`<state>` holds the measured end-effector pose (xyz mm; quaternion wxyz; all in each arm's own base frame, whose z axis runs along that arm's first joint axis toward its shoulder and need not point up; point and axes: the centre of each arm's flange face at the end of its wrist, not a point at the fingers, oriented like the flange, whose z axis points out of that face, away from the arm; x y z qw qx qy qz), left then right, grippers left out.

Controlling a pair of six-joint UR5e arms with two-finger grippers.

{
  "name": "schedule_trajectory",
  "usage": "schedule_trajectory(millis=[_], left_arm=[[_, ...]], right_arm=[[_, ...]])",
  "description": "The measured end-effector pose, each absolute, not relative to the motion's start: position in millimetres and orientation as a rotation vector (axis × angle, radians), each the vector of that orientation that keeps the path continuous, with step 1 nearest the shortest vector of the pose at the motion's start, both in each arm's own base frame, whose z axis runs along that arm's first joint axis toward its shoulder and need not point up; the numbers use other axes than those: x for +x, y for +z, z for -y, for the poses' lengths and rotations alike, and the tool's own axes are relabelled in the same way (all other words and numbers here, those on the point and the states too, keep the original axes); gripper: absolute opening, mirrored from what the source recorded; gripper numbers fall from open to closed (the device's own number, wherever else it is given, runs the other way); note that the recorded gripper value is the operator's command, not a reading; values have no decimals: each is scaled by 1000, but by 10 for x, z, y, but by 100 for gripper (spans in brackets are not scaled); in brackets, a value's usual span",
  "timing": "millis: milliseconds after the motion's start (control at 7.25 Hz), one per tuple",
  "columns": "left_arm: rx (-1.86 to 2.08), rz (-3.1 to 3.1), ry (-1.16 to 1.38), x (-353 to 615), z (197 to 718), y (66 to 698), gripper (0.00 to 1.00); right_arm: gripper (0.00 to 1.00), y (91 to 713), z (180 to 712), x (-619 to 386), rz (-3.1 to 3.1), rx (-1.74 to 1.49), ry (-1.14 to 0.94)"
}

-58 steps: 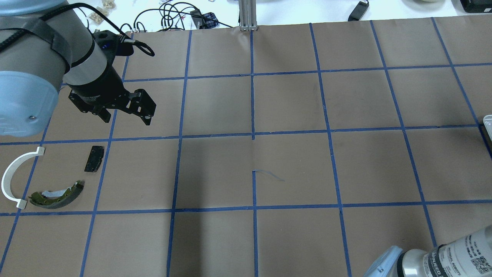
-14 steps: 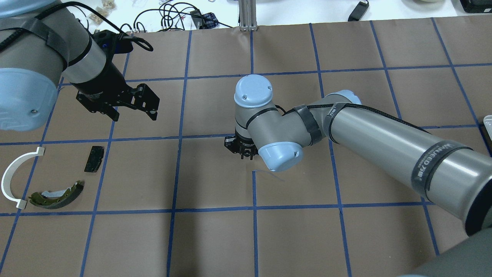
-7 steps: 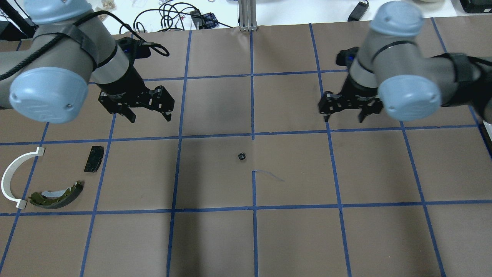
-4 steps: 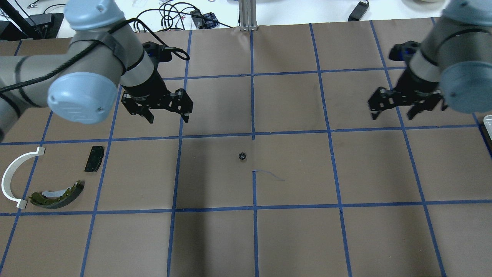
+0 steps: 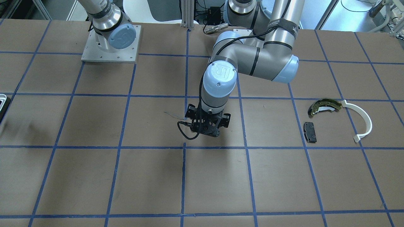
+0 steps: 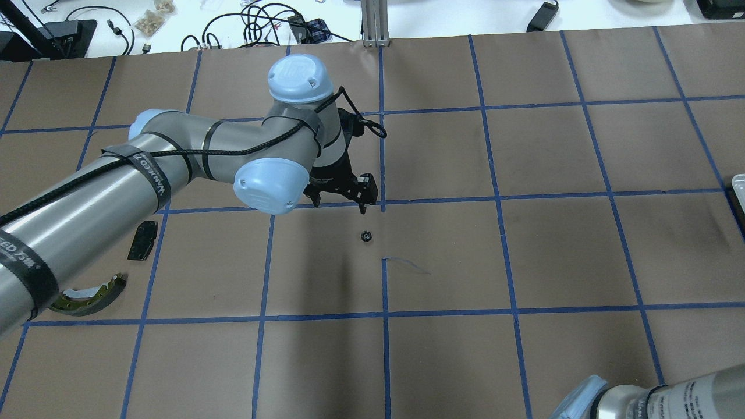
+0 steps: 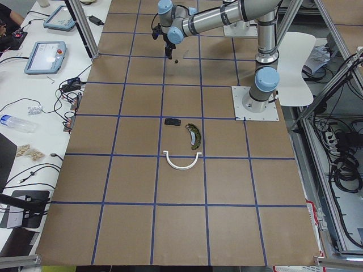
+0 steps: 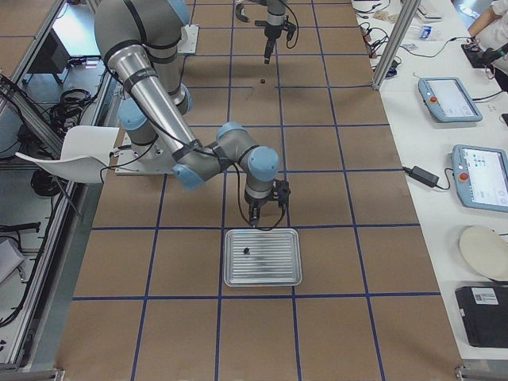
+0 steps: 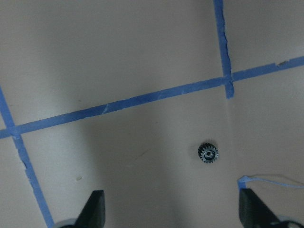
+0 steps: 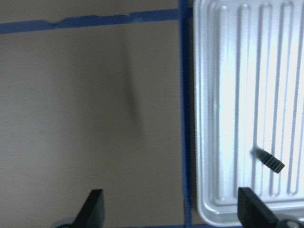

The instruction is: Place bearing gear from tray to pile

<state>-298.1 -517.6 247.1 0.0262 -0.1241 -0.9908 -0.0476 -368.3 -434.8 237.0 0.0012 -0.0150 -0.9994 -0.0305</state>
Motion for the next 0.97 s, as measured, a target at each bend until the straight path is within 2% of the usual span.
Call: schedule_trajectory(millis=[138,276,414,690,966], left_arm=[[-400,3061,-154,-3048,5191,2328,89],[-418,3059,-158,-3124,5194,2195,83],[-438,3057,-168,-3192,5184,2079,79],[-463,3057,-214,-3262,5140,1869,71],[-472,3057,-267,-3266,5059,1704,61]], right_arm=[[86,2161,4335,-3912,3099,12,-53],[72,2074,4326,-4023,3070,60,-33],[70,2026,4291,-4097,3054,105,-42],[55,1944,4205,-4181,3050,147,-87],[55,1926,4135,-4223,3034,161,-159]])
